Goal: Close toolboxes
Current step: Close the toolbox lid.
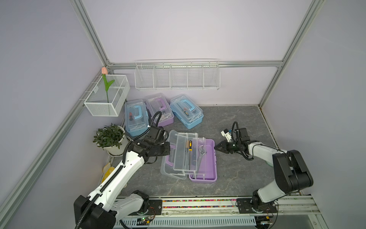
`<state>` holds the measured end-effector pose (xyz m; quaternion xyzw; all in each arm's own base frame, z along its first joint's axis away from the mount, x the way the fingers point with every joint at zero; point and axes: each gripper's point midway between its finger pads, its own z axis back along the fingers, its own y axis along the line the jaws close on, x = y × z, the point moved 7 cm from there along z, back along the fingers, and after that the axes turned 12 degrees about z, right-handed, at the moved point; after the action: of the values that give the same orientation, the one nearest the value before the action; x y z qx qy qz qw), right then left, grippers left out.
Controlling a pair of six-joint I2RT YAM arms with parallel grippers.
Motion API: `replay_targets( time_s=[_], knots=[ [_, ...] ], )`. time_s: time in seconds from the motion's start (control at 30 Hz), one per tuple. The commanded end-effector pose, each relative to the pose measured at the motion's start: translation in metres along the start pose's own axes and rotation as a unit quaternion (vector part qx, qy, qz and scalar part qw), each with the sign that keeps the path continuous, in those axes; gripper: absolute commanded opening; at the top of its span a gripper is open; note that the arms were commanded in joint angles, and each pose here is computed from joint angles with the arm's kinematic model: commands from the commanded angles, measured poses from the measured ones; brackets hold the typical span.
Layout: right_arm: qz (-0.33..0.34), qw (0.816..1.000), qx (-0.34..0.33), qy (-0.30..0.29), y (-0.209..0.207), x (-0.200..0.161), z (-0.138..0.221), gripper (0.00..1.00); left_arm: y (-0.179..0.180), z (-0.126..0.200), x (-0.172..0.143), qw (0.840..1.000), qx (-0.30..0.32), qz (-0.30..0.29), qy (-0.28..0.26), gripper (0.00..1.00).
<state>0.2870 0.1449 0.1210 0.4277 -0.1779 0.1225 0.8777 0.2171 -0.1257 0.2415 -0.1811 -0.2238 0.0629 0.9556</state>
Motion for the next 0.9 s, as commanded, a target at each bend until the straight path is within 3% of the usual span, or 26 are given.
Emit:
replay_targets(
  time_s=[0.0, 0.27, 0.33, 0.43, 0.53, 0.87],
  knots=[
    [-0.007, 1.000, 0.026, 0.017, 0.005, -0.010, -0.013, 0.20, -0.047, 0.024, 0.019, 0.986, -0.164, -0.012, -0.040, 0.00],
    [-0.010, 0.999, 0.038, 0.020, 0.010, -0.016, -0.023, 0.20, -0.084, 0.015, 0.007, 0.975, -0.218, -0.051, -0.011, 0.00],
    [-0.015, 0.999, 0.045, 0.017, 0.010, -0.016, -0.025, 0.20, -0.096, 0.013, 0.004, 0.971, -0.232, -0.061, -0.002, 0.06],
    [-0.021, 0.998, 0.053, 0.012, 0.010, -0.015, -0.027, 0.20, -0.105, 0.011, -0.001, 0.969, -0.234, -0.073, 0.009, 0.26],
    [-0.023, 0.998, 0.054, 0.006, 0.011, -0.012, -0.026, 0.21, -0.103, 0.011, -0.003, 0.971, -0.228, -0.072, 0.012, 0.37],
    [-0.036, 0.999, 0.040, 0.002, 0.005, -0.012, -0.030, 0.21, -0.109, 0.004, -0.011, 0.966, -0.251, -0.061, 0.022, 0.42]
  ],
)
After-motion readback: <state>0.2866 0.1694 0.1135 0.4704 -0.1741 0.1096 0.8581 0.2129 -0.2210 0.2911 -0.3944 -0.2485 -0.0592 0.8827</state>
